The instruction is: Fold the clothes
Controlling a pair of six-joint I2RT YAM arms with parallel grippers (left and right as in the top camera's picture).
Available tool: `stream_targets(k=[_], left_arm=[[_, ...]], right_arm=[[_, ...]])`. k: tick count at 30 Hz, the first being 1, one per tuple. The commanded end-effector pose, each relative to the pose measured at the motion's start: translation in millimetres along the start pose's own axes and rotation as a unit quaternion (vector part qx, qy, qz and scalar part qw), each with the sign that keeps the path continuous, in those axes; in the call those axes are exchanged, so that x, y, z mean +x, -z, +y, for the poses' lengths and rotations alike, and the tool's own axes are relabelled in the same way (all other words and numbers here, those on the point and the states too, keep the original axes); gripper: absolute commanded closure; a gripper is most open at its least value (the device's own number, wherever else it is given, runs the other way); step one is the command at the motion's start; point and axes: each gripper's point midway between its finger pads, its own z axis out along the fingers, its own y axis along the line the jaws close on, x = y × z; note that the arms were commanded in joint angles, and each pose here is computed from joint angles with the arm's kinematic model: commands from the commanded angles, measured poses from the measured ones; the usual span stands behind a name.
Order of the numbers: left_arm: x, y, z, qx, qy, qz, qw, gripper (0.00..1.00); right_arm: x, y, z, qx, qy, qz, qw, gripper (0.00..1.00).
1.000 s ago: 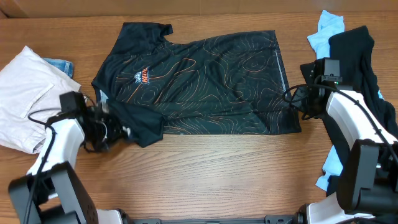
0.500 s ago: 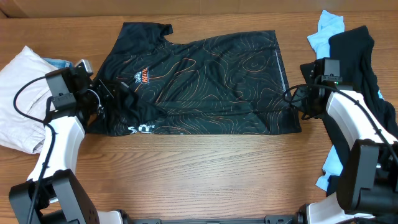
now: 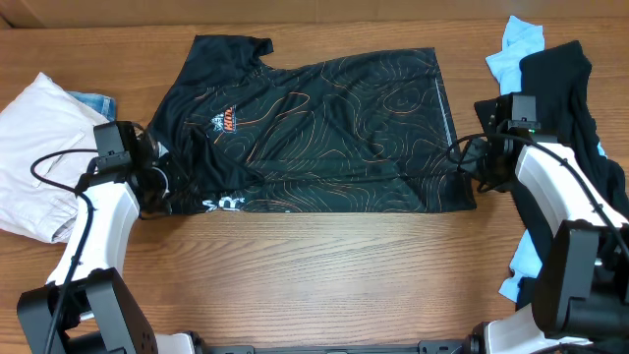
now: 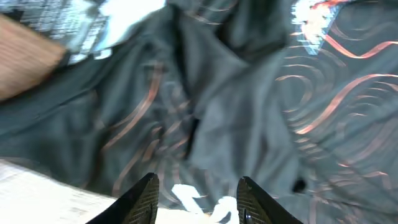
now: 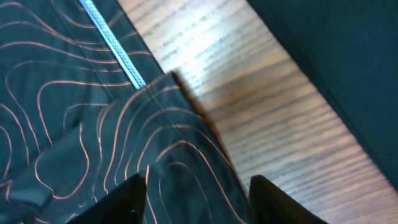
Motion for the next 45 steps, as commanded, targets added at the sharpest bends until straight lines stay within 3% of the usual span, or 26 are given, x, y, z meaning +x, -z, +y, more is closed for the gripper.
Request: stream_targets(k=[1,11,18,19,20,23,29,35,39,41,45], left_arm=[[-2,2,18,-0.051,-0.013,-0.018,0.998,0.55],[8,-32,36,-0.074,-0.008,0.008,0.997,0.54],[25,-55,51,-0.093,0.001,0.051,0.994,0.51],[28,-57,53,-0.097,0.002,0.058,0.994,0.51],[32,-57,55,-0.101,0.004,0.067,0.993,0.51],[35,-56,56,-0.104,0.003,0.074,0.992,0.52],[64,-41,86,-0.183,0.004,0.128,0.975,0.67],[85,-25,107,-0.241,0.033,0.165,0.956,0.70],[88,-21,112,-0.251,0.042,0.172,0.952,0.74],[92,-18,113,-0.252,0.045,0.181,0.950,0.85],[91,-15,104,-0.228,0.040,0.180,0.956,0.85]], right_arm=[[7,1,-4,0.007,0.000,0.015,1.000,0.41],[43,-20,-19,0.035,-0.002,0.087,0.996,0.37],[50,-35,-22,0.035,-0.002,0.088,0.996,0.39],[54,-34,-23,0.038,-0.002,0.097,0.995,0.55],[58,-33,-25,0.041,-0.002,0.103,0.994,0.78],[61,-32,-26,0.044,-0.002,0.110,0.993,0.96],[79,-23,-52,0.116,-0.015,0.141,0.983,0.96],[93,-13,-71,0.175,-0.056,0.159,0.970,0.96],[97,-8,-79,0.198,-0.061,0.164,0.964,0.96],[99,-7,-81,0.204,-0.059,0.167,0.963,0.96],[97,-8,-81,0.202,-0.060,0.162,0.964,0.96]])
